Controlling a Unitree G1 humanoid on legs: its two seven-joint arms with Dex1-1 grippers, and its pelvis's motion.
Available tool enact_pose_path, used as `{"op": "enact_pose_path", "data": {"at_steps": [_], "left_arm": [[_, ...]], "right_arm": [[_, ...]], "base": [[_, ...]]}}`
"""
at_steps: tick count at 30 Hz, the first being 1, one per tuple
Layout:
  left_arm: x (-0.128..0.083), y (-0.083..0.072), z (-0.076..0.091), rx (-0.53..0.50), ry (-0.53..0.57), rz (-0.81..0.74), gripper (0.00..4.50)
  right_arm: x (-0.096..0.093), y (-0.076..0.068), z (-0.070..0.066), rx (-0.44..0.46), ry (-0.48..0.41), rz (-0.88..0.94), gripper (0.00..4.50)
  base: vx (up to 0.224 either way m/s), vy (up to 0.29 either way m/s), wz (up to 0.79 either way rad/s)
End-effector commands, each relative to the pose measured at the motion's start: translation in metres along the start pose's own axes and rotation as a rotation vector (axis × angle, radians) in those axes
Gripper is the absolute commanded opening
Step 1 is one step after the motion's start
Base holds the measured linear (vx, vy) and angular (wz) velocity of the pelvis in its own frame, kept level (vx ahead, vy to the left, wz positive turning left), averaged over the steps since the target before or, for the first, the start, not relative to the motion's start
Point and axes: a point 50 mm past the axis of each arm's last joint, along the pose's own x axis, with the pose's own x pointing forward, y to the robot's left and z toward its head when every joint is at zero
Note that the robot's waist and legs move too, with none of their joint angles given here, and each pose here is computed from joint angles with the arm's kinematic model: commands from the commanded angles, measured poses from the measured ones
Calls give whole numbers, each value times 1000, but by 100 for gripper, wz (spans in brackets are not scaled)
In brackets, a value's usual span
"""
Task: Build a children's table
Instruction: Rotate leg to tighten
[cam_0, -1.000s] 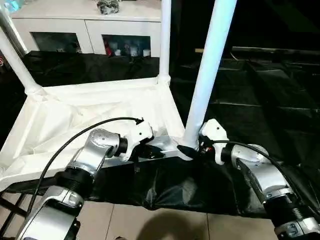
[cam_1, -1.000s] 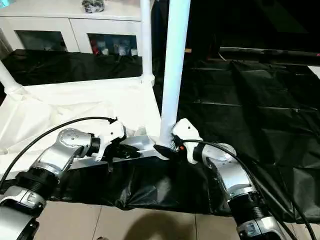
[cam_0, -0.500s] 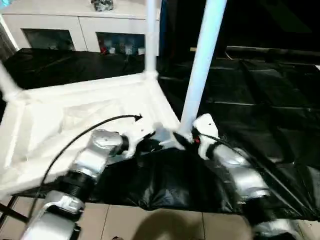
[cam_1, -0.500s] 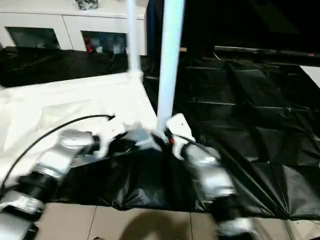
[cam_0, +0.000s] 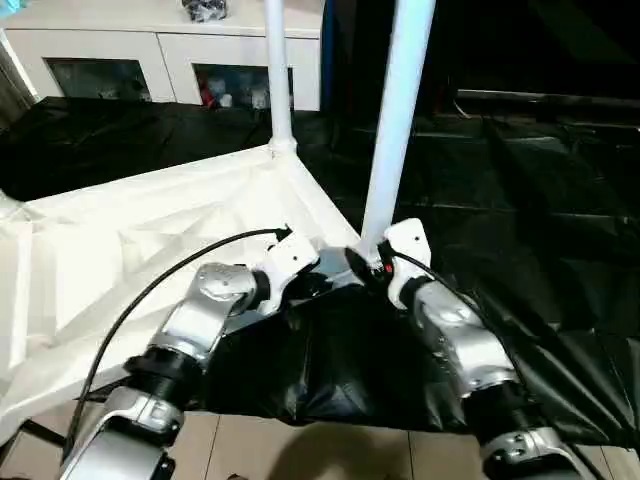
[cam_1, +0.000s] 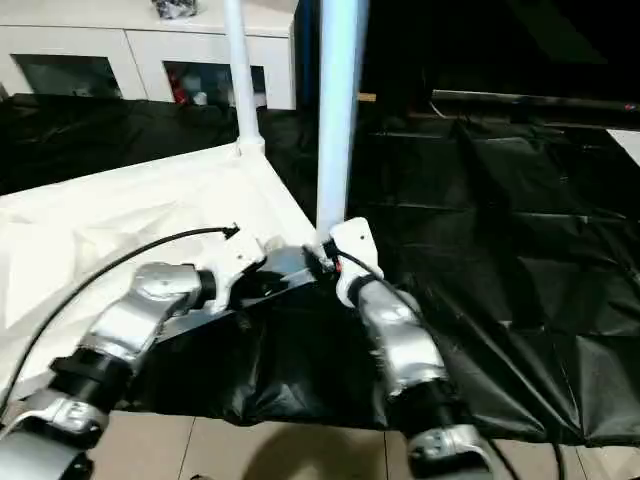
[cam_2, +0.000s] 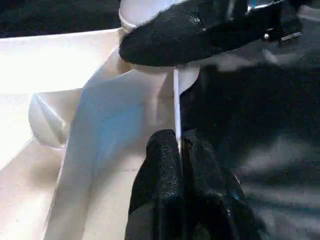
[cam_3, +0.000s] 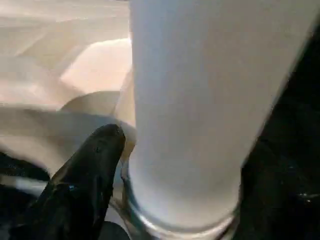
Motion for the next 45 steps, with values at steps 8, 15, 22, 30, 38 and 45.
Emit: {"op": "enact_pose_path", "data": {"at_steps": [8, 15, 22, 30, 38, 45], "left_arm": [[-34, 7, -19, 13, 43, -142, 0], [-52, 12, -24, 10, 63, -170, 0], [-54, 9, -26, 6, 70, -203, 0], [-50, 9, -25, 7, 75, -200, 0], [-51, 11, -27, 4, 78, -183, 0], [-43, 15, -23, -14, 57, -98, 0]], "right_arm": [[-27, 0, 0, -93, 23, 371, 387], [-31, 4, 3, -122, 25, 504, 387], [-22, 7, 9, -134, 14, 521, 387], [-19, 6, 9, -153, 31, 529, 333], [-17, 6, 8, -158, 38, 532, 270], [-14, 9, 4, -139, 39, 503, 263]], "base": [[0, 0, 0], [0, 0, 0], [0, 0, 0], [0, 0, 0], [0, 0, 0], [0, 0, 0]]}}
